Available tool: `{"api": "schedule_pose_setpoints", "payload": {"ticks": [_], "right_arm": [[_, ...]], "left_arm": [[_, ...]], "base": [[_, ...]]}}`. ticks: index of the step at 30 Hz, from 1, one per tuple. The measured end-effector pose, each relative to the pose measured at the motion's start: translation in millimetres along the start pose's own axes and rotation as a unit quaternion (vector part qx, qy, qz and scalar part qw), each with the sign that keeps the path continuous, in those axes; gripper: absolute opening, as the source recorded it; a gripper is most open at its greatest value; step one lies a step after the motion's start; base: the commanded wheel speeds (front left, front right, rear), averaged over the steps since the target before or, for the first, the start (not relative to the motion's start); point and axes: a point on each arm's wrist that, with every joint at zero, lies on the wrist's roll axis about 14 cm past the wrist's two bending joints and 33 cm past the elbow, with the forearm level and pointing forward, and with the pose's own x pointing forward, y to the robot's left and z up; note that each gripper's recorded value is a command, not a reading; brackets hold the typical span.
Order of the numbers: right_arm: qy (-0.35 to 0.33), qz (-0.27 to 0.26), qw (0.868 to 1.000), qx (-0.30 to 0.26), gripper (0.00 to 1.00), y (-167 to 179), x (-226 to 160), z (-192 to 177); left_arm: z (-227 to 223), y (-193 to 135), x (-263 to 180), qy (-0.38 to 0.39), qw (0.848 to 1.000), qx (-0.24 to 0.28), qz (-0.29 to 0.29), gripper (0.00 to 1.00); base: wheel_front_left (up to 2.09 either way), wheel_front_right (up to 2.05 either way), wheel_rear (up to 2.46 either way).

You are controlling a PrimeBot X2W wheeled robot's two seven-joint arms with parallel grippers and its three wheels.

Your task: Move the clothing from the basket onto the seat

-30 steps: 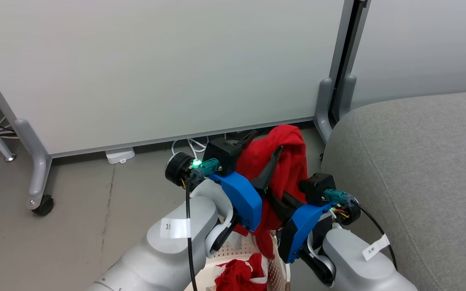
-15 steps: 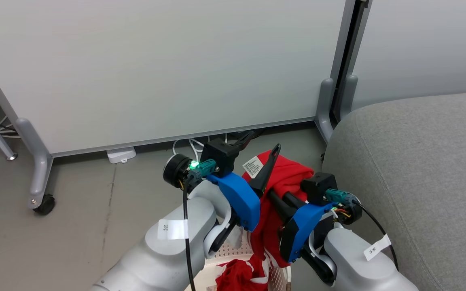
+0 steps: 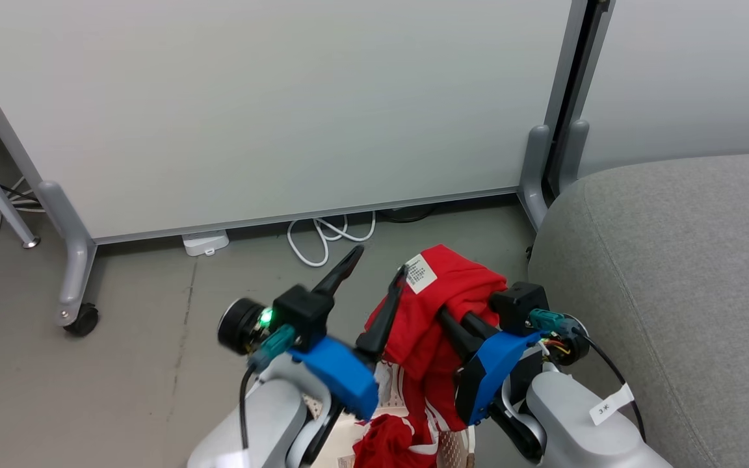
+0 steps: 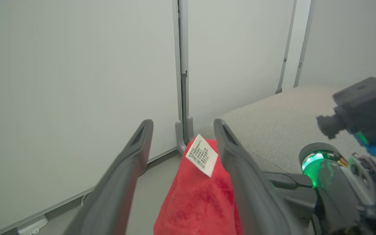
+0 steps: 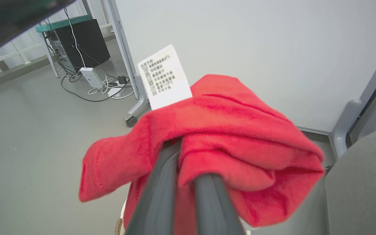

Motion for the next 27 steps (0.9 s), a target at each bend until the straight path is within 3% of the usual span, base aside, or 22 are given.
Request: {"api": "schedule_pose_setpoints", "payload": {"ticks": [13, 27], "right_arm": [[-0.002, -0.007, 1.000, 0.000, 0.00, -3, -6, -3], [0.000, -0.021, 1.000, 0.004, 0.00, -12, -12, -7]], "left_arm": [[-33, 30, -59, 0.019, 0.998, -0.008, 0.065, 1.00], [-44, 53, -89, 0.020, 0.991, -0.027, 0.128, 1.00]], "base": [[0.00, 0.00, 0.00], [0.00, 0.00, 0.00]]}}
